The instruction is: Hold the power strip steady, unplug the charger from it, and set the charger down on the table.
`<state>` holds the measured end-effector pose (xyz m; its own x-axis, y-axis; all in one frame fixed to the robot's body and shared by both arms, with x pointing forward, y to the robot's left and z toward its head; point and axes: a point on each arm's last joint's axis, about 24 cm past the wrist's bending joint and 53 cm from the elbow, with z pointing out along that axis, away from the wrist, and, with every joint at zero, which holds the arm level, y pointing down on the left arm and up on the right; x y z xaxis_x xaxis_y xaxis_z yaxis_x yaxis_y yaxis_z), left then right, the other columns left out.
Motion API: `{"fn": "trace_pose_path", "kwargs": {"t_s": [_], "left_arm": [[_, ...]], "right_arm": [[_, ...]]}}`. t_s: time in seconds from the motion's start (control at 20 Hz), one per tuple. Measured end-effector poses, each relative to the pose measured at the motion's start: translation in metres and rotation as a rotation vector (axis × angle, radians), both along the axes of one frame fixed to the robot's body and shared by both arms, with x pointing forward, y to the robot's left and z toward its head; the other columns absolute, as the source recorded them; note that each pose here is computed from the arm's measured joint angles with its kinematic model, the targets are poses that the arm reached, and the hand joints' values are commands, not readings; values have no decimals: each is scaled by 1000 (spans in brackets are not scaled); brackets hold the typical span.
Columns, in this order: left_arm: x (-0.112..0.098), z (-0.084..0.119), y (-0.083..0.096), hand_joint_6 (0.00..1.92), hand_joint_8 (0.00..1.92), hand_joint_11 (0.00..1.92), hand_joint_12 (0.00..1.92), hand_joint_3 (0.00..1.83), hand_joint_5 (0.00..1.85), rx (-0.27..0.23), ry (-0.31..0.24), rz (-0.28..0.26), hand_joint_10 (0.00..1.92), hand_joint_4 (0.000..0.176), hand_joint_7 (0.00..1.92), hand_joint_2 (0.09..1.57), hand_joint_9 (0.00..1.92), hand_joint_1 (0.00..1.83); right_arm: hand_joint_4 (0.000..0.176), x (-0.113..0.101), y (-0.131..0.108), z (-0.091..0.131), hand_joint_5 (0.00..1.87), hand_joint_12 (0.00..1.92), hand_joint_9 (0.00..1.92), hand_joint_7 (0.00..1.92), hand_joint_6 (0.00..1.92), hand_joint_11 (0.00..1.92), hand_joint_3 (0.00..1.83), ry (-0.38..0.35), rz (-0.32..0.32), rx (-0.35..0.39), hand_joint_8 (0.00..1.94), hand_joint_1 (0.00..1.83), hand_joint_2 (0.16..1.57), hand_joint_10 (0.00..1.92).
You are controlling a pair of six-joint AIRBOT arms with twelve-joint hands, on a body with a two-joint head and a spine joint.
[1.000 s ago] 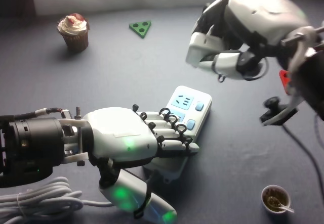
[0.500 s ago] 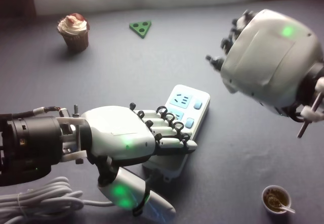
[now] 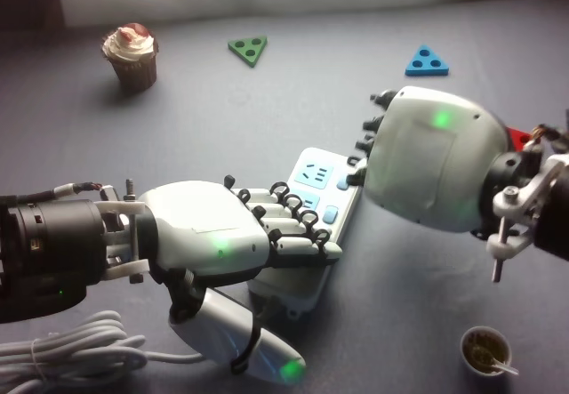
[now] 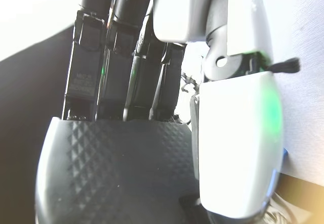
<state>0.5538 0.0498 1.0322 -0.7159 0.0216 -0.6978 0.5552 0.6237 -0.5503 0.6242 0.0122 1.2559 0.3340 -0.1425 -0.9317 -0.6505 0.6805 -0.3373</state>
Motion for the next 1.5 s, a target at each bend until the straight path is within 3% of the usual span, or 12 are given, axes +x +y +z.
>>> {"fn": "trace_pose_path", "kwargs": {"t_s": [0.05, 0.1, 0.15, 0.2, 0.25, 0.35, 0.55, 0.75, 0.95, 1.1, 1.3, 1.5], "left_arm": [[0, 0, 0, 3, 2, 25, 3, 2, 111, 0, 0, 0, 2, 0, 96, 1032, 56, 15], [0, 0, 1, 4, 4, 21, 2, 2, 117, 1, -1, 1, 2, 0, 101, 1033, 58, 31], [0, 0, 1, 2, 0, 16, 0, 0, 113, 2, -1, 2, 0, 0, 94, 1029, 48, 27], [0, 0, 1, 2, 0, 15, 0, 0, 112, 2, -1, 2, 0, 0, 92, 1029, 46, 25], [0, 0, 1, 0, 1, 26, 5, 0, 110, 2, -1, 2, 1, 0, 94, 1029, 49, 26], [1, 0, 1, 0, 0, 19, 2, 0, 106, 2, -1, 2, 1, 0, 91, 1029, 48, 27], [1, 0, 1, 0, 3, 29, 5, 0, 107, 3, -2, 2, 3, 0, 97, 1026, 55, 41], [1, 0, 1, 0, 1, 24, 3, 0, 108, 2, -2, 2, 3, 0, 100, 1028, 60, 57], [3, 3, 1, 0, 0, 21, 2, 1, 103, 3, -8, 5, 0, 0, 90, 1030, 51, 37], [14, 18, 5, 1, 2, 29, 5, 0, 107, -1, -41, 25, 3, 0, 96, 1026, 59, 52], [26, 46, 2, 0, 1, 42, 10, 1, 102, -33, -73, 55, 4, 0, 98, 1027, 66, 23], [33, 85, -6, 1, 2, 33, 5, 1, 93, -104, -111, 69, 4, 0, 92, 1028, 61, 9]], "right_arm": [[0, -1, 1, -3, 1036, 477, 1071, 1266, 922, 953, 4, 0, 3, -8, 399, 1279, 1048, 296], [0, 0, 1, -6, 969, 465, 1060, 1111, 1061, 914, 4, 8, 3, -15, 686, 1238, 1092, 76], [0, -1, 1, -9, 931, 458, 991, 907, 1056, 840, 0, 9, 3, -18, 275, 1169, 1130, 14], [0, -1, -1, -13, 926, 473, 974, 903, 1050, 815, 1, 14, 0, -26, 94, 1156, 1134, 5], [0, -5, -1, -17, 767, 476, 878, 831, 394, 712, 0, 24, 6, -34, 23, 1175, 1064, 0], [0, -12, 1, -24, 743, 511, 792, 772, 26, 603, 0, 34, 17, -47, 3, 1183, 1015, 1], [0, -17, -3, -23, 493, 523, 600, 559, 0, 400, 0, 49, 20, -35, 0, 1064, 991, 0], [0, -31, -5, -14, 78, 368, 112, 137, 0, 7, 0, 111, 35, 46, 0, 640, 767, 0], [0, -59, -22, 27, 16, 304, 80, 84, 0, 0, 0, 300, 71, 351, 0, 520, 745, 0], [0, -58, -59, 60, 19, 286, 48, 66, 1, 0, 0, 332, 42, 527, 1, 514, 685, 0], [0, -60, -77, 64, 57, 365, 85, 107, 2, 0, 2, 420, 32, 551, 4, 497, 701, 5], [0, -69, -93, 41, 57, 397, 110, 113, 4, 0, 2, 492, -16, 436, 4, 496, 738, 3]]}}
